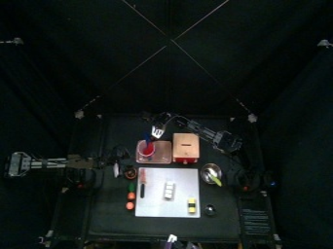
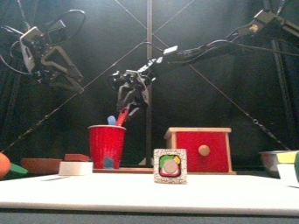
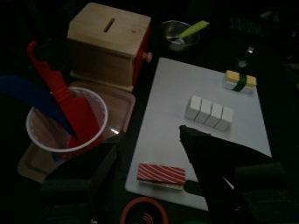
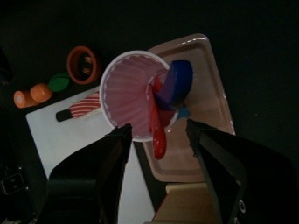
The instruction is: Cut white sushi roll
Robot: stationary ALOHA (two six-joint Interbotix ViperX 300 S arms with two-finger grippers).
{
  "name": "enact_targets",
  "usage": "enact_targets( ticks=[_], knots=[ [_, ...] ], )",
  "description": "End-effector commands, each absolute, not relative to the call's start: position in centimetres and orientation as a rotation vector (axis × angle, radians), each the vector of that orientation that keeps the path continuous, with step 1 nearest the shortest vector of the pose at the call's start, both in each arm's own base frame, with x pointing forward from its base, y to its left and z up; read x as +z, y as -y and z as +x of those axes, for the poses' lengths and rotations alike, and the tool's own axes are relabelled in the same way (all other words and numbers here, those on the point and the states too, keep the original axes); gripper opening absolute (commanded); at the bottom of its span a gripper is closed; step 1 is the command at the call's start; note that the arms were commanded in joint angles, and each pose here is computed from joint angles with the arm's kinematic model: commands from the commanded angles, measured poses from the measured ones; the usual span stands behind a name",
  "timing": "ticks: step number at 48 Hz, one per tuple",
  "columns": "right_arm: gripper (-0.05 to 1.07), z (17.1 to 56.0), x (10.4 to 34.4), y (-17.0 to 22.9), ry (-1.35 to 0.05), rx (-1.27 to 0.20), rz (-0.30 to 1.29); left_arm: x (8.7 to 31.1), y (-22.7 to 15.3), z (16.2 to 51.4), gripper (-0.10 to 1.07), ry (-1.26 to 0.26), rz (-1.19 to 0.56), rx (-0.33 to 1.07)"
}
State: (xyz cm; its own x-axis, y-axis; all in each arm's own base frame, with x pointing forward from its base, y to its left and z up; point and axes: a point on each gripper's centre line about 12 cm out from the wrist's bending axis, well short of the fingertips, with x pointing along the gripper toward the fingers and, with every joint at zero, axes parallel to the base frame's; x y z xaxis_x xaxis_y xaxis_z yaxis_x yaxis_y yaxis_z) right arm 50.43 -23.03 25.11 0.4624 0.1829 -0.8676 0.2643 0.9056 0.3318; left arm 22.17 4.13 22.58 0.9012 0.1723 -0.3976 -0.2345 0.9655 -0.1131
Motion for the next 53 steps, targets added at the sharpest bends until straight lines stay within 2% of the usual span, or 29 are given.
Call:
enact_targets(
  ticks=[1, 12, 32, 53],
  knots=[
    [0.86, 50.6, 27.7, 22.0, -1.067, -0.051, 0.404, 23.0, -4.3, 22.3, 0.88, -0.384, -0.158, 0.216],
    [0.84, 51.0, 28.3, 21.8, -1.055, -0.071, 0.416, 22.8, -4.5, 22.2, 0.88, -0.388, -0.160, 0.226],
    [0.66, 51.1, 27.1, 22.0, -1.098, -0.087, 0.441, 22.7, -4.6, 22.1, 0.88, -0.389, -0.163, 0.232],
    [0.54, 51.5, 27.6, 22.3, -1.076, -0.099, 0.427, 22.6, -4.6, 22.1, 0.88, -0.393, -0.165, 0.234]
  ],
)
